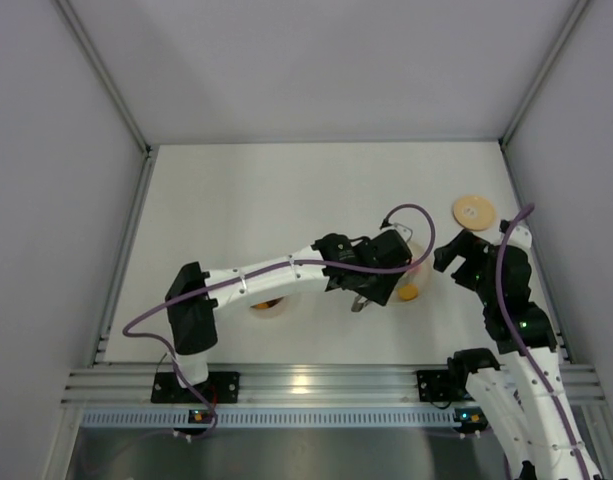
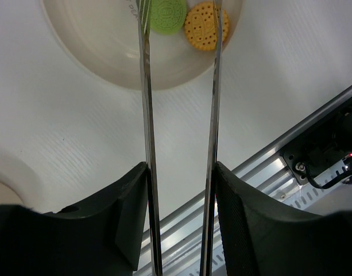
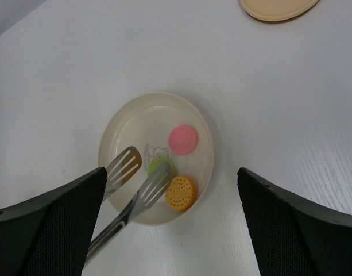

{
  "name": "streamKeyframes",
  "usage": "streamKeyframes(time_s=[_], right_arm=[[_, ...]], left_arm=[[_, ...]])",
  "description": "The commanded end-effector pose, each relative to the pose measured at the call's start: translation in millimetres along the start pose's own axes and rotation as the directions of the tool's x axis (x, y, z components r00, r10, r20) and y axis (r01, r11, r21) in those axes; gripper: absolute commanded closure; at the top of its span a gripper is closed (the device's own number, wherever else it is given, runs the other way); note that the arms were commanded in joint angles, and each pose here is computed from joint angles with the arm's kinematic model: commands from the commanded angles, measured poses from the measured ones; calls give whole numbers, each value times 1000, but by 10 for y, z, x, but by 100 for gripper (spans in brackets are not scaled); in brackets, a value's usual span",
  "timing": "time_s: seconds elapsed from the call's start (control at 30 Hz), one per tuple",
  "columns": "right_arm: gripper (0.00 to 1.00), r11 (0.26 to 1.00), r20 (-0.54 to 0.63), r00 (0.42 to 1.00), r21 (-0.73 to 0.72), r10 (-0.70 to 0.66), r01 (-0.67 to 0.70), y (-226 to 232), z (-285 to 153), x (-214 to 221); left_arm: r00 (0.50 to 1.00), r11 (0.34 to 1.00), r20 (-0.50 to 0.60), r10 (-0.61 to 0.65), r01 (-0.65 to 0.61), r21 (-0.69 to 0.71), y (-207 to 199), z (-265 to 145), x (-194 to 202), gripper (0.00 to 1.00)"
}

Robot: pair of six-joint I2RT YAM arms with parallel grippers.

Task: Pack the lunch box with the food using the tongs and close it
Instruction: Pick up the fake food from the plate.

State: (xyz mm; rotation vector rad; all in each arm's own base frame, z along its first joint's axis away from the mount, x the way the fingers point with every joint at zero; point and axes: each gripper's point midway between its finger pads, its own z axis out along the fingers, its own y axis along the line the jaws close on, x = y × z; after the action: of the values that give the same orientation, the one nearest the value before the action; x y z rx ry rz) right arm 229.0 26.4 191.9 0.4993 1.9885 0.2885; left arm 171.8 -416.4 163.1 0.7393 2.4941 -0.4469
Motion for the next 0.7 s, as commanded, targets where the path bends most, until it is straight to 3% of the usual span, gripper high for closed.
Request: streamKeyframes(time_s=[0.0,0.67], right_arm=[[5,1000,40,999,5,-1,1,15,-103,-156],[5,1000,38,999,-29,-8,10,70,-115,-151]], left_arm=[[998,999,66,1,-4,55,-169,-9,-215,48],[999,997,25,20,-19,-76,27,334,-83,48]])
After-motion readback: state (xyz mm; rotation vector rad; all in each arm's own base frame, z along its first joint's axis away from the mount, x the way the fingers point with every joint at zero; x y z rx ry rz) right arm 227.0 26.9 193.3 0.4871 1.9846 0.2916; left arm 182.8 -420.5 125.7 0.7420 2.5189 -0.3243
